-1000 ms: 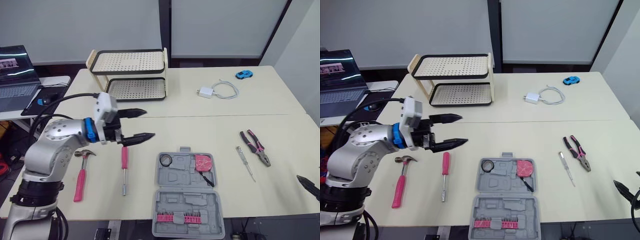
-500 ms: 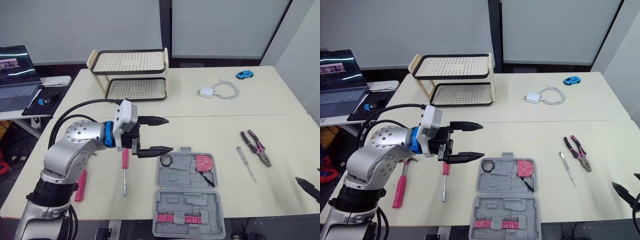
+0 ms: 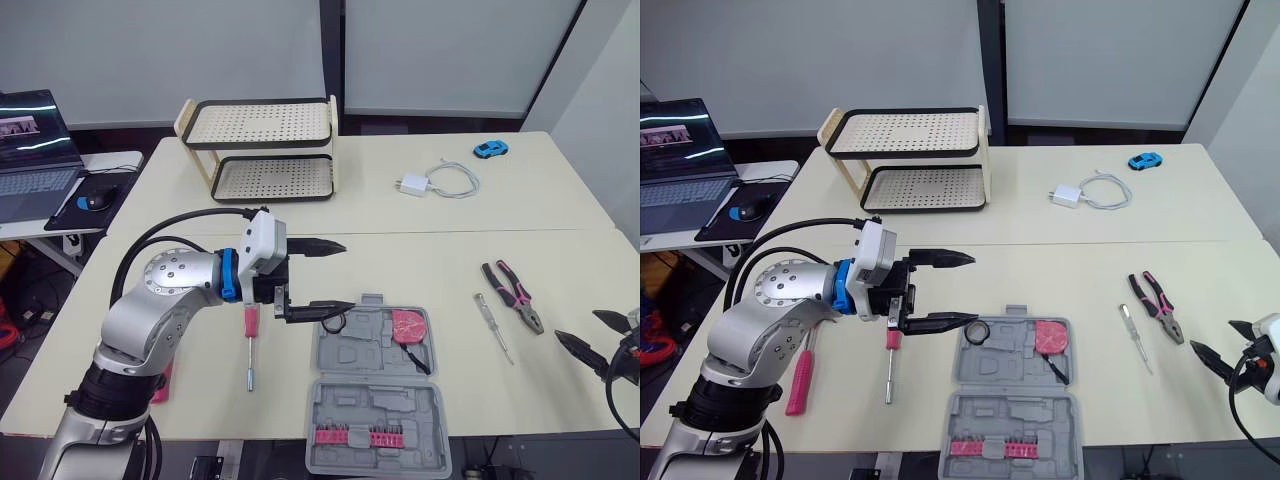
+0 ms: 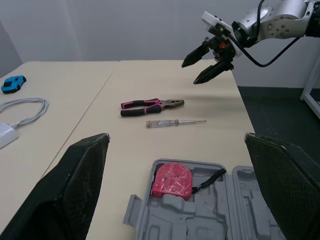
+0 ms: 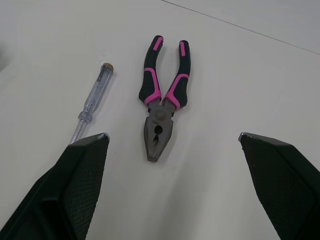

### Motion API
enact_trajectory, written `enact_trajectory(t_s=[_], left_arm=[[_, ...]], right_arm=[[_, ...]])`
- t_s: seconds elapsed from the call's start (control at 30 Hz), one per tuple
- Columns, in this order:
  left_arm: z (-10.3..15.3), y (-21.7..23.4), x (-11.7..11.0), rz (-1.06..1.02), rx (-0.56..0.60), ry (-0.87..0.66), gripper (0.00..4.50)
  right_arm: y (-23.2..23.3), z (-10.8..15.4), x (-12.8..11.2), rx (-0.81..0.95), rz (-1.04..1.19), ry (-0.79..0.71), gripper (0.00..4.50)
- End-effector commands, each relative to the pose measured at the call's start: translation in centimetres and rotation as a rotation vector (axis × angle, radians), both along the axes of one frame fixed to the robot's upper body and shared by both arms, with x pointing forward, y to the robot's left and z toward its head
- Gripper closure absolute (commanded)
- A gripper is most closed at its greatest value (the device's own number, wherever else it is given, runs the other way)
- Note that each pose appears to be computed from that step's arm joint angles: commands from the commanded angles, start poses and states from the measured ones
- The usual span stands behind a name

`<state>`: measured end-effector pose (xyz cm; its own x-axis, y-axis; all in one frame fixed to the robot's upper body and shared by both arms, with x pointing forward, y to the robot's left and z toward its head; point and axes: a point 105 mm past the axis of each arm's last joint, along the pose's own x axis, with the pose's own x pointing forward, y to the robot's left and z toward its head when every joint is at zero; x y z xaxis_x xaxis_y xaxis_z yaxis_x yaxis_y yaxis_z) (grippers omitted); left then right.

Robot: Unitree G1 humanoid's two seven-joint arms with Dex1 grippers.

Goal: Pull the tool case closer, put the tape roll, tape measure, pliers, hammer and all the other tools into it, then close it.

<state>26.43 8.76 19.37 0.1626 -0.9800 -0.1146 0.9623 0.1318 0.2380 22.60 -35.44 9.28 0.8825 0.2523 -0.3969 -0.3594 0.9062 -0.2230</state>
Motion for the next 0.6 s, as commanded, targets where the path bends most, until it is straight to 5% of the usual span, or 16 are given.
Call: enact_trajectory(t_s=[0.03,0.6], left_arm=[[0.5,-0.3,-0.4,-0.008,0.001,-0.051,0.0],[1.0,-3.9,-1.7,-0.116,-0.024,-0.066,0.0]], right_arm=[[0.0,0.4,0.7,-0.018,0.027,-0.012,0.04],[1.7,-3.7,6.0,0.081,-0.005,-0.021,0.04]])
